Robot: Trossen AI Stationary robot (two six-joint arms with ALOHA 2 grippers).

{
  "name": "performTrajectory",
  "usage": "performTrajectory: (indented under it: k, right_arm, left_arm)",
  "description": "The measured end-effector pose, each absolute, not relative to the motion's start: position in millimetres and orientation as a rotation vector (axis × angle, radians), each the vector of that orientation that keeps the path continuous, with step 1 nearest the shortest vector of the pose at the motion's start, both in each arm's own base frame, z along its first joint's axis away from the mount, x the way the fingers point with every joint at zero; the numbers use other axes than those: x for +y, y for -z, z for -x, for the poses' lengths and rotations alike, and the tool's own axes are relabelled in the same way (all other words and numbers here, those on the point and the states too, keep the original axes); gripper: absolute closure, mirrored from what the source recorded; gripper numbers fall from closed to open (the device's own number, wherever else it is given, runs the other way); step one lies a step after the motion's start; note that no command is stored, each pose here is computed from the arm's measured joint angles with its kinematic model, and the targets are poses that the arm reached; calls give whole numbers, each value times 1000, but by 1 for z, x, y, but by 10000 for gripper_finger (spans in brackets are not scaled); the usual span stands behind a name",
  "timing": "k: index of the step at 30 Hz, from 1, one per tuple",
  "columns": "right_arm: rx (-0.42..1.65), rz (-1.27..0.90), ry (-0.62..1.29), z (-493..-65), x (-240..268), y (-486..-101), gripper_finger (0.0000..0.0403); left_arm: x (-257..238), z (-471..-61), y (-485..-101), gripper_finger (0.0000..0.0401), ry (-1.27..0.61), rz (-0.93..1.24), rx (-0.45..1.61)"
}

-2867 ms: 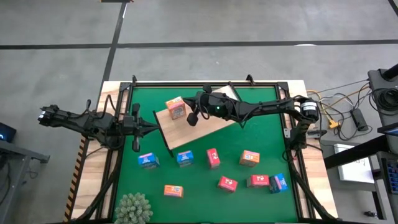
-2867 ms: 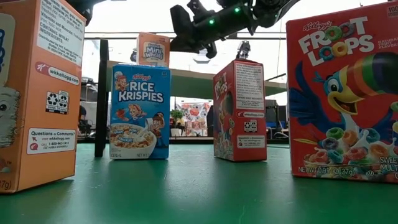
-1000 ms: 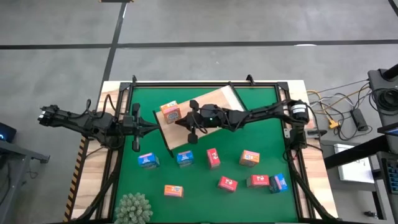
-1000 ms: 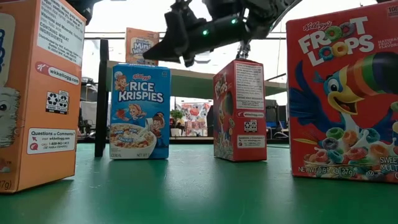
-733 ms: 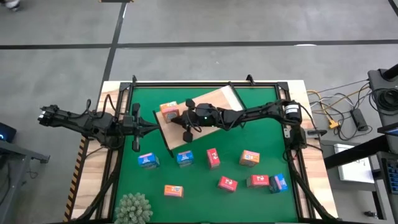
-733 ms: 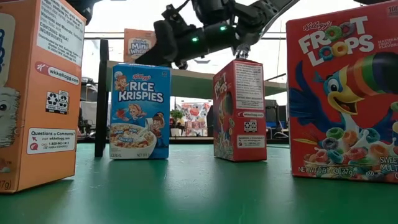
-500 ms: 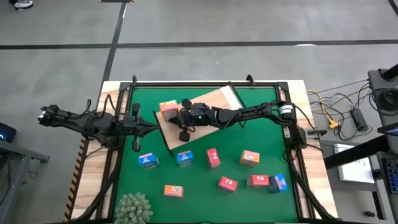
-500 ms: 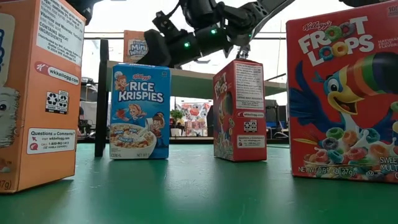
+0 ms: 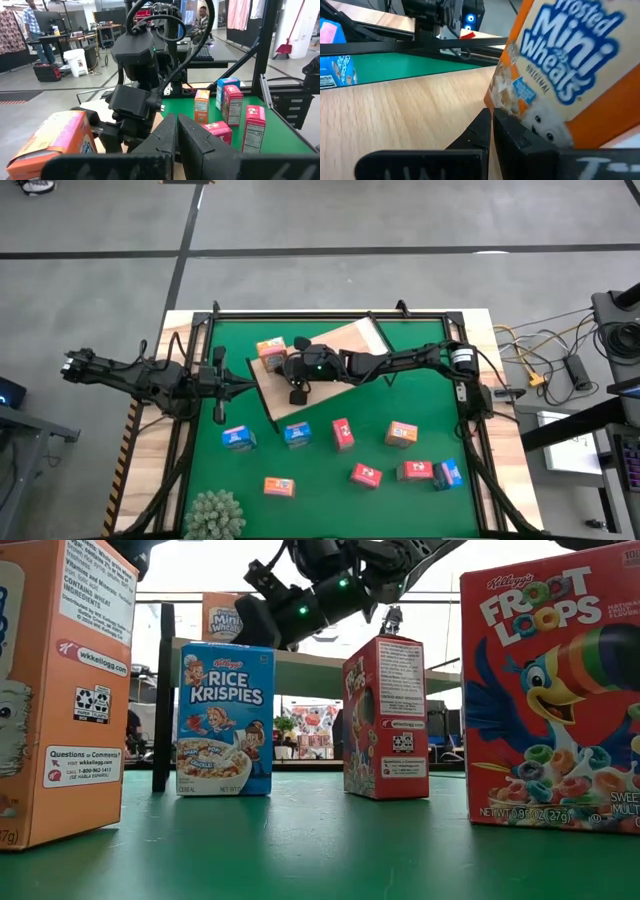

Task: Stack cereal on shelf
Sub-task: Put the top middle orange cereal box on the shelf

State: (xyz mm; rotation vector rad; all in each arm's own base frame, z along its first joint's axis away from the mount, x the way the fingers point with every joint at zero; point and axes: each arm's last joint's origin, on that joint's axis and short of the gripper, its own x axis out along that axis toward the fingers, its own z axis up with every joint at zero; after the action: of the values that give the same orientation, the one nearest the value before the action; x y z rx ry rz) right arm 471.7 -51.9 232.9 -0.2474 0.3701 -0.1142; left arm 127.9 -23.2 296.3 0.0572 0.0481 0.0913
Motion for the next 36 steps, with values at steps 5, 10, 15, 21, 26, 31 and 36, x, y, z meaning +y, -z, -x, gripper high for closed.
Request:
performTrajectory:
  k: [5, 10, 15, 21, 26, 31, 36]
  right_arm:
    - [382, 252, 133, -471, -54, -232, 394]
    - [388, 252, 149, -471, -56, -232, 394]
    - [393, 255, 149, -470, -56, -232, 394]
    - [397, 253, 146, -470, -59, -232, 394]
    - [419, 247, 142, -469, -58, -232, 394]
    - [444, 260, 129, -467, -53, -238, 394]
    - [427, 268, 130, -465, -52, -245, 394]
  left_arm:
    - [-23, -128, -296, 401, -92, -57, 48]
    - [-23, -128, -296, 401, -92, -57, 48]
    - [-23, -128, -296, 401, -92, -57, 48]
    - [-24, -130, -297, 401, -92, -56, 43]
    - [-24, -130, -297, 401, -92, -54, 38]
    - [-24, -130, -297, 401, -92, -55, 40]
    - [-24, -130, -296, 401, -92, -57, 47]
